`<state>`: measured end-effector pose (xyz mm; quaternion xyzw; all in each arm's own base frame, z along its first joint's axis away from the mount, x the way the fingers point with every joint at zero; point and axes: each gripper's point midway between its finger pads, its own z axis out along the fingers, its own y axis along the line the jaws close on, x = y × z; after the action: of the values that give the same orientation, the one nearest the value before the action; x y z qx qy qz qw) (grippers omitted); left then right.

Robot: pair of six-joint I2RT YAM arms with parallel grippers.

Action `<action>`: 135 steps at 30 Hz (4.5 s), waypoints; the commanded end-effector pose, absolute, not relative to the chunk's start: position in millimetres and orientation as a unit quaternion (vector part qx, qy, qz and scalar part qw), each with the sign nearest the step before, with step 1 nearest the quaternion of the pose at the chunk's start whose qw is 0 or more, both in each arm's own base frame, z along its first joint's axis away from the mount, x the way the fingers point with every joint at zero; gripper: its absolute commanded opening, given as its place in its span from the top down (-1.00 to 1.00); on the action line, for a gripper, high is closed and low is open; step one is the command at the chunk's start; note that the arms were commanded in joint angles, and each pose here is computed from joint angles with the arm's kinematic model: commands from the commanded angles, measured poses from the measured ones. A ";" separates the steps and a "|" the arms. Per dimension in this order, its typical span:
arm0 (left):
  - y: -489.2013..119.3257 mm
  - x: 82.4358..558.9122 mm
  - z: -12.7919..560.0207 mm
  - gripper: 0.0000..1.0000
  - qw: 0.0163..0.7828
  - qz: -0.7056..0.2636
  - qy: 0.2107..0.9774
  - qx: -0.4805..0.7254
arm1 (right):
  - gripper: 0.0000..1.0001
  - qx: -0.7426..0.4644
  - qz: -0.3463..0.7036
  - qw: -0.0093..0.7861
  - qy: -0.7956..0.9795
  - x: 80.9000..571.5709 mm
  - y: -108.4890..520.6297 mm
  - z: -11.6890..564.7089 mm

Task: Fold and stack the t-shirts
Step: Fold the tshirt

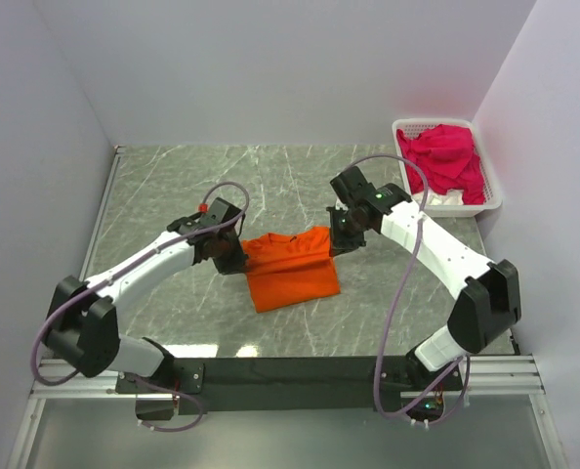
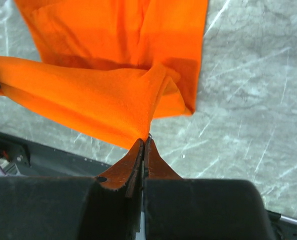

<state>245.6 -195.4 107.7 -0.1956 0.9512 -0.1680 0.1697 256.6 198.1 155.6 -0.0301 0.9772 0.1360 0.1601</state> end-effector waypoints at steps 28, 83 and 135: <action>-177.1 315.2 61.3 0.78 0.236 -0.054 0.953 -0.181 | 0.99 0.031 0.081 0.181 0.980 331.6 172.7 84.0; -243.6 376.0 121.2 -0.25 0.332 -0.226 0.903 -0.148 | 0.46 -0.013 0.412 0.282 0.866 388.6 251.5 136.2; -236.4 231.9 -6.6 0.81 0.199 -0.207 0.939 -0.191 | 1.00 0.004 0.528 0.071 0.846 244.3 269.9 25.7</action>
<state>253.3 -270.2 26.6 -0.1749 0.9183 -0.2739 0.2263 235.6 285.4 21.4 0.0014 0.8414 0.5391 0.0385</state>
